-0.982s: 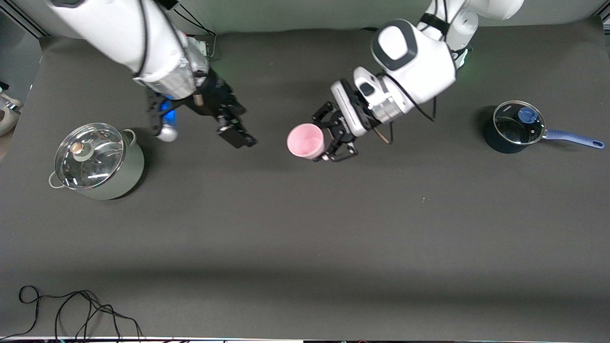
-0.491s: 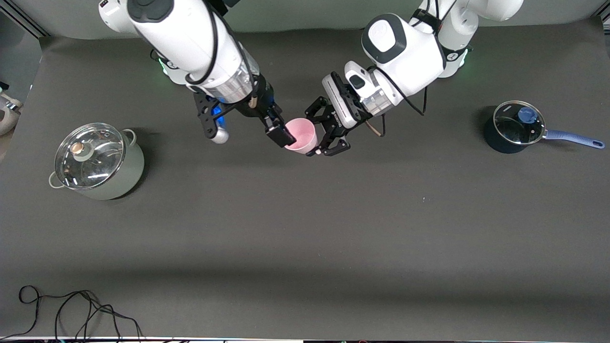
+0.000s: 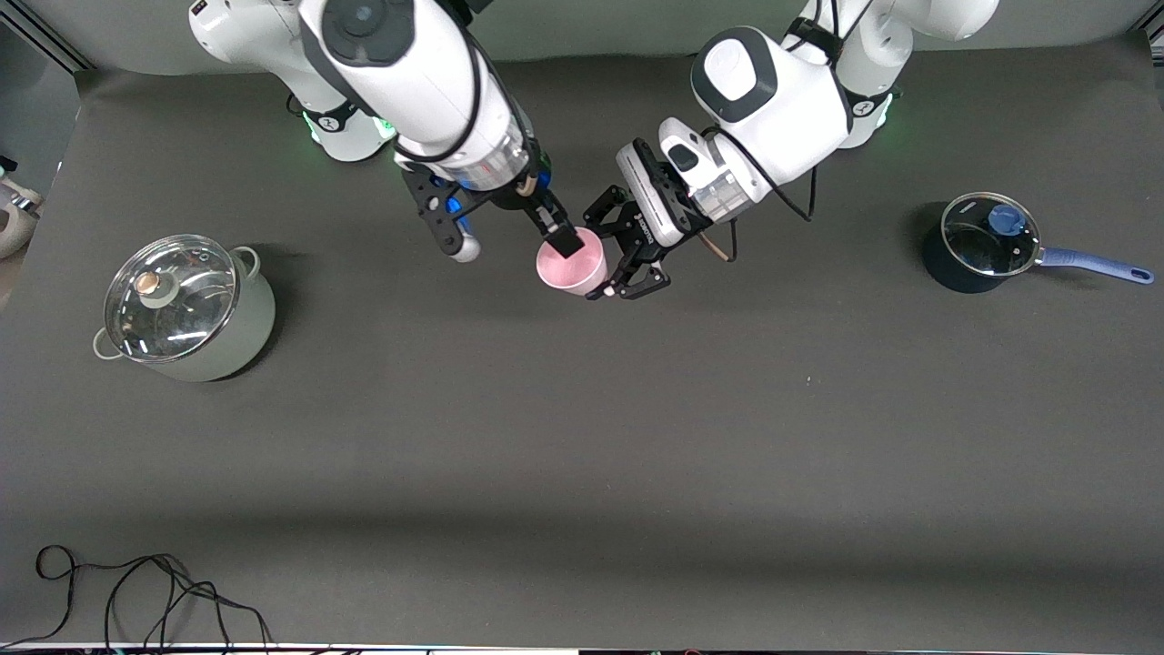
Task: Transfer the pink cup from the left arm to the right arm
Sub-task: 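Grasp the cup rim with the right gripper beside the left gripper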
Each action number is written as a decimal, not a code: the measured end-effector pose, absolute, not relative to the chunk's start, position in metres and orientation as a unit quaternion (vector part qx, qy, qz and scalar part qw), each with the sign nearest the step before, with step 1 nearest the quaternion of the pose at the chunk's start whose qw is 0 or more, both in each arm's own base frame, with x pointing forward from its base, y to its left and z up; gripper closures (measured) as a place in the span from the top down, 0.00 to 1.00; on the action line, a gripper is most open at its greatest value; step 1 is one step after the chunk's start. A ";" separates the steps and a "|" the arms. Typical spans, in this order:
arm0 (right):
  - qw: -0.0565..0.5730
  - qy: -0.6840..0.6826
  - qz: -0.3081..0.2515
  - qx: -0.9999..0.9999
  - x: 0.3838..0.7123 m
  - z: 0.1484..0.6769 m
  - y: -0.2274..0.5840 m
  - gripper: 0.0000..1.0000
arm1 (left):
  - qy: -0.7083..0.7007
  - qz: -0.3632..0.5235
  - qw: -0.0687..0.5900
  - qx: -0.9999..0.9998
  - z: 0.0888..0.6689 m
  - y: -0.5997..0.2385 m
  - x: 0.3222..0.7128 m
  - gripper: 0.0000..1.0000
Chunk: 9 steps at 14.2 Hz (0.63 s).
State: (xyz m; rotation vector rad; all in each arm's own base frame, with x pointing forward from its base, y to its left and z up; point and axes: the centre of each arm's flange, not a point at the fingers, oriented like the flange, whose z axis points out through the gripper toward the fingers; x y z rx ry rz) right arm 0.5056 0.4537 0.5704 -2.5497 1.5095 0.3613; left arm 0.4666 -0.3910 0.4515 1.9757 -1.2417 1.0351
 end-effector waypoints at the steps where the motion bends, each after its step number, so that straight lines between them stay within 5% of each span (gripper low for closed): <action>1: 0.074 0.504 0.122 -0.852 0.506 0.565 0.456 0.83 | -0.465 0.388 0.291 0.741 0.451 -0.391 0.467 0.65; 7: 0.078 0.509 0.118 -0.849 0.514 0.560 0.453 0.16 | -0.465 0.385 0.298 0.740 0.450 -0.397 0.460 0.65; 9: 0.079 0.511 0.118 -0.848 0.515 0.561 0.452 0.06 | -0.463 0.386 0.297 0.740 0.451 -0.398 0.460 0.65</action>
